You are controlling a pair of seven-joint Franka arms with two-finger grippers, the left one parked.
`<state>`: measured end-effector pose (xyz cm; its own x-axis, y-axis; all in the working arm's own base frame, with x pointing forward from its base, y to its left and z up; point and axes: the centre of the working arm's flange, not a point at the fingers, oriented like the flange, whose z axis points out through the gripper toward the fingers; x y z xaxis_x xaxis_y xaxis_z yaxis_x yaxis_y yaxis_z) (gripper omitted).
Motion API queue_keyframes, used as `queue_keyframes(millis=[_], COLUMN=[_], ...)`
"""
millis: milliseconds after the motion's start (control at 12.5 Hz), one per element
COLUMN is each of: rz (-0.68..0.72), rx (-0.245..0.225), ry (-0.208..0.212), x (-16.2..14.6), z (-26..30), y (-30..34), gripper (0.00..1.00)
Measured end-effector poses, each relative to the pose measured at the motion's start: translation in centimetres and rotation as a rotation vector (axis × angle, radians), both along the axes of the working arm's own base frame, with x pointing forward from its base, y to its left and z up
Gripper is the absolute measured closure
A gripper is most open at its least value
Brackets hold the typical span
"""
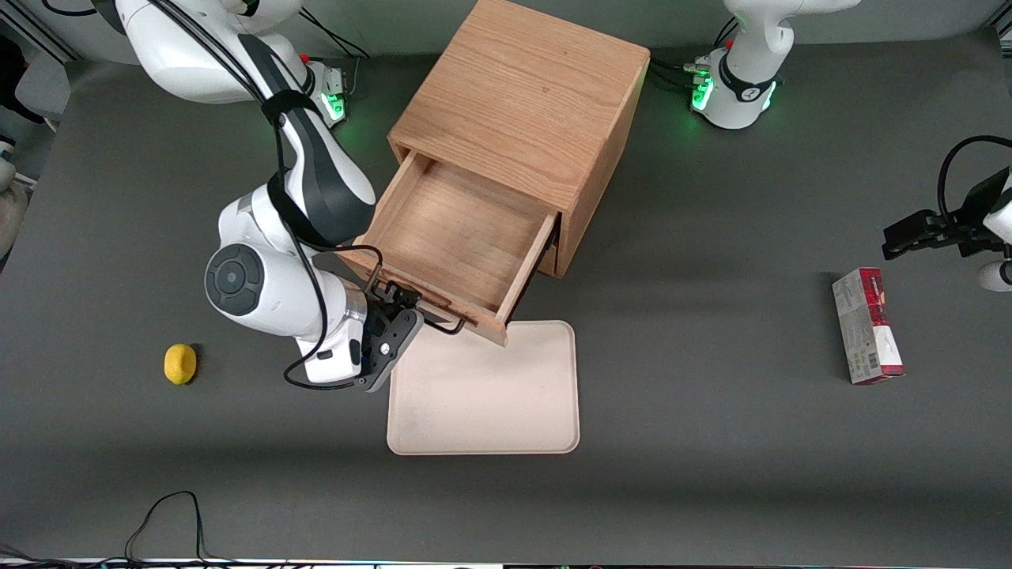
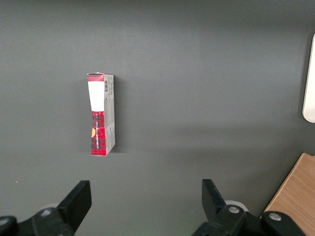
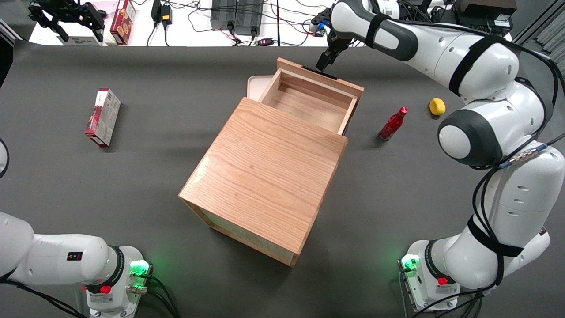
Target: Open upper drawer
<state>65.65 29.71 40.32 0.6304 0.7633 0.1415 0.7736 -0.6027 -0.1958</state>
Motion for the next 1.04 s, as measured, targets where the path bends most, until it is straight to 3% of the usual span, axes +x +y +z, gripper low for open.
queue_keyframes(millis=[559,1037], rz=[-0.04,-0.065], rx=[0.013,0.026], ry=[-0.042,-0.053], x=[1.5,2.2], z=[-0.1,-0.2], y=[-1.7,-2.7], gripper=[0.0,0.0])
